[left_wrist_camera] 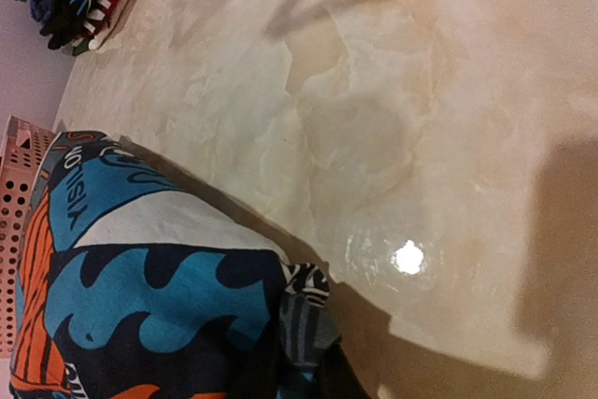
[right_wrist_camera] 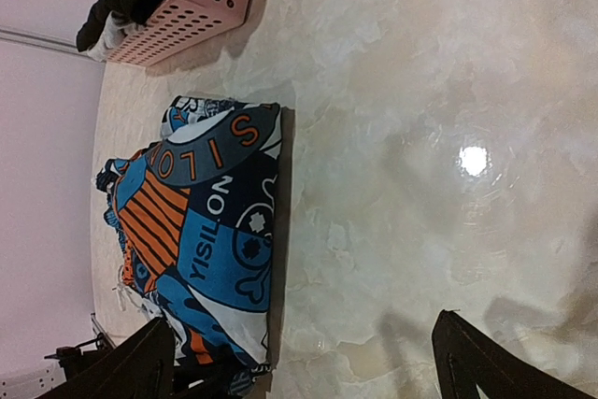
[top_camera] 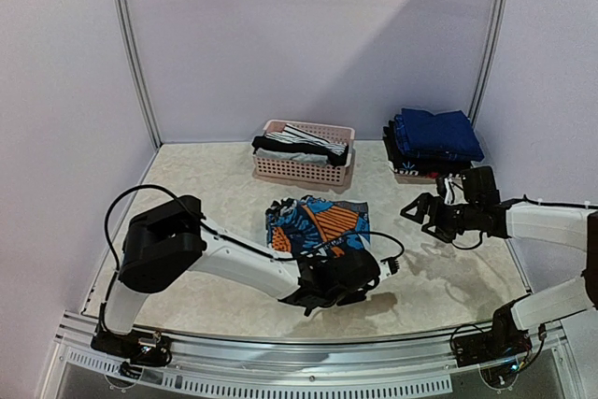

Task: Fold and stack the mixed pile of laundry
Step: Pick up the square-folded shorts from the center of the board, then pass from the left arm to the right, then place the square-folded shorts at the corner of the board.

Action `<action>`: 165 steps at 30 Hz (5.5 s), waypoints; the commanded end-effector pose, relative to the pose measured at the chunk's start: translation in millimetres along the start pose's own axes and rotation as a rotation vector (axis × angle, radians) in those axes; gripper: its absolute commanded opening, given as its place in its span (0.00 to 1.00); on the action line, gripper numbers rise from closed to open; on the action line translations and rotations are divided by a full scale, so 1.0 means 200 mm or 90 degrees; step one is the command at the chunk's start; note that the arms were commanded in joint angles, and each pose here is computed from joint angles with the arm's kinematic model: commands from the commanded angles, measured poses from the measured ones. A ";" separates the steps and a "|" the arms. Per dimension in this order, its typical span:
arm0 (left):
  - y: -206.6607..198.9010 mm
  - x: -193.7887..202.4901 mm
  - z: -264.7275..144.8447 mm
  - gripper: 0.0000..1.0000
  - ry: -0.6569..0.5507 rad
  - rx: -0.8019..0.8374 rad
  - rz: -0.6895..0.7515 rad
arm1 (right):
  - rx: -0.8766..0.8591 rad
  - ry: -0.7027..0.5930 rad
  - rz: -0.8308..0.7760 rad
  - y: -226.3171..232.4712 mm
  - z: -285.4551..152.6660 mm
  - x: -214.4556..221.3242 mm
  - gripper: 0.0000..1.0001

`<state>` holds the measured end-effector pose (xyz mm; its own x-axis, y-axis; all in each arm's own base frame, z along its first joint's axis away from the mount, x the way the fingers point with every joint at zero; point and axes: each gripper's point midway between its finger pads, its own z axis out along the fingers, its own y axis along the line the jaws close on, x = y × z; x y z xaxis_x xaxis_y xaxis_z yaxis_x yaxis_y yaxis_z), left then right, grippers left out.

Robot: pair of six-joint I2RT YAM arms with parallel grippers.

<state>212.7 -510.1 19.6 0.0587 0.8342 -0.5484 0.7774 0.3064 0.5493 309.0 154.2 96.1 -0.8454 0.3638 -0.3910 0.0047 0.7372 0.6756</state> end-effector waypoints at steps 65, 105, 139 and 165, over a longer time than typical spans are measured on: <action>0.15 -0.15 -0.24 0.00 -0.251 0.116 -0.249 | -0.309 0.243 0.077 0.46 0.47 0.42 0.91; -0.01 -0.16 -0.28 0.55 -0.262 0.176 -0.234 | -0.121 0.307 -0.008 0.29 0.64 0.42 0.01; 0.15 0.12 -0.42 0.99 -0.253 0.094 -0.279 | 0.269 0.149 -0.222 0.23 0.10 -0.49 0.00; 0.13 0.23 -0.42 0.96 -0.220 0.098 -0.317 | 0.232 0.059 -0.192 0.45 0.37 -1.02 0.00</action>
<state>178.7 -426.0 55.8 -0.1427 0.4212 -0.8957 0.8530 0.5114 0.1046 504.5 188.6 179.2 -0.8984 0.0270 -0.4383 -0.0906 0.9653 0.2450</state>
